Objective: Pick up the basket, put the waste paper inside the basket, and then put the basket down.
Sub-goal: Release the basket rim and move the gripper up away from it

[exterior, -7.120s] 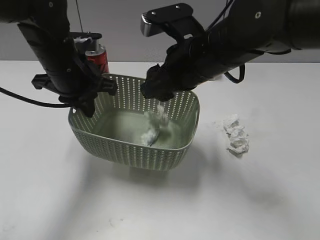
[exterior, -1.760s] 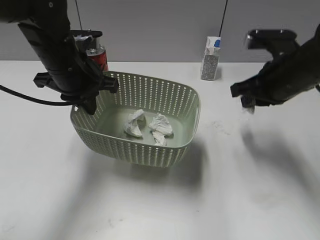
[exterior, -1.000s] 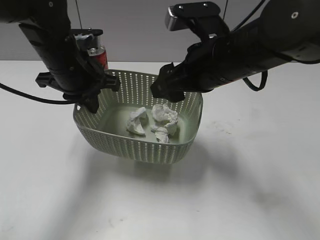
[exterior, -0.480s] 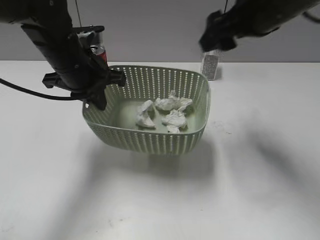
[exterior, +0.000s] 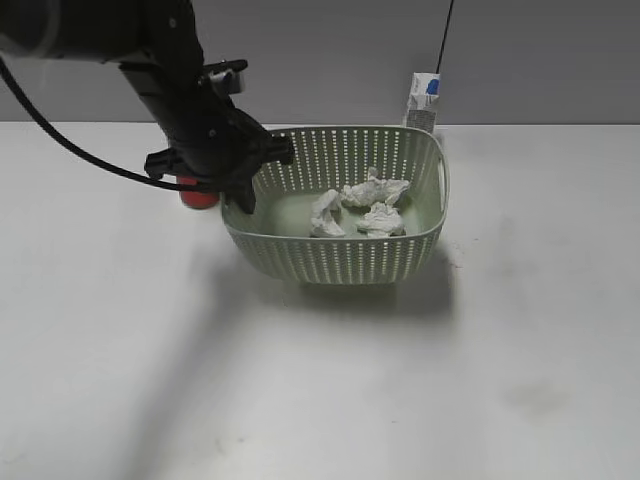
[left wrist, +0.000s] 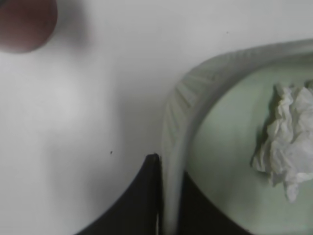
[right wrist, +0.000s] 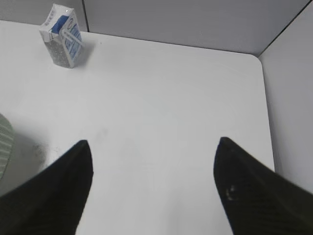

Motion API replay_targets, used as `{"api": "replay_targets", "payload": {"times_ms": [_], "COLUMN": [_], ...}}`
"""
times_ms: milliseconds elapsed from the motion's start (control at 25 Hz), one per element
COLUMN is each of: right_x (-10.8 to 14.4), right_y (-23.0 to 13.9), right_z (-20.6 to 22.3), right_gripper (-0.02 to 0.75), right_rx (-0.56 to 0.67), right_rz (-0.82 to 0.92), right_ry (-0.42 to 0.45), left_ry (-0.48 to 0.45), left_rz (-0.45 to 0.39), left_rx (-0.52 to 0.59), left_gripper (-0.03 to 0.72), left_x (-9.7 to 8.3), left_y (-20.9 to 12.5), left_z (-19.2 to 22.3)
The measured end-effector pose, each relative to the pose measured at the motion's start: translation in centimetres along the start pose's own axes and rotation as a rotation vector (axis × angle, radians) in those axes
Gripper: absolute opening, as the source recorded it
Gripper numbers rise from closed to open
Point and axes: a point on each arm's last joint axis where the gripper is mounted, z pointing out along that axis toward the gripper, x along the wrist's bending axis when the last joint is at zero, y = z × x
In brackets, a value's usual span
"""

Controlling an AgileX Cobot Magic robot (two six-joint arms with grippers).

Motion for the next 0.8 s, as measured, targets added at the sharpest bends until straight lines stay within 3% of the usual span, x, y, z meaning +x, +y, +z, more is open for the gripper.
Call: {"api": "replay_targets", "payload": {"times_ms": [160,240,320,440,560,800], "right_x": [0.2,0.3,0.4,0.5,0.7,1.1], "right_y": [-0.5,-0.4,-0.5,-0.7,-1.1,-3.7], "right_z": [-2.4,-3.6,-4.8,-6.2,-7.3,-9.1], "right_gripper": [0.581,0.580,0.580,0.580,0.580,0.580], "right_rx": [0.016,-0.011,-0.037,-0.051,-0.037,0.000], "right_rz": [0.001,0.003,0.000,-0.002,-0.002,-0.020], "right_ry": [0.011,0.020,0.024,0.028,0.035,0.050], "left_ry": [0.020,0.033,0.038,0.039,0.046,0.061], "left_rz": [-0.004,0.005,0.009,0.008,0.010,0.030], "left_rx": [0.019,0.019,0.018,0.021,0.058,0.127], "left_gripper": [0.007,0.051,0.153,0.417,0.614,0.652], "left_x": [0.4,0.5,0.6,0.6,0.8,2.6], "left_y": [0.1,0.1,0.1,0.1,-0.2,-0.3], "left_z": [1.4,1.5,1.5,1.5,1.4,-1.1]}}
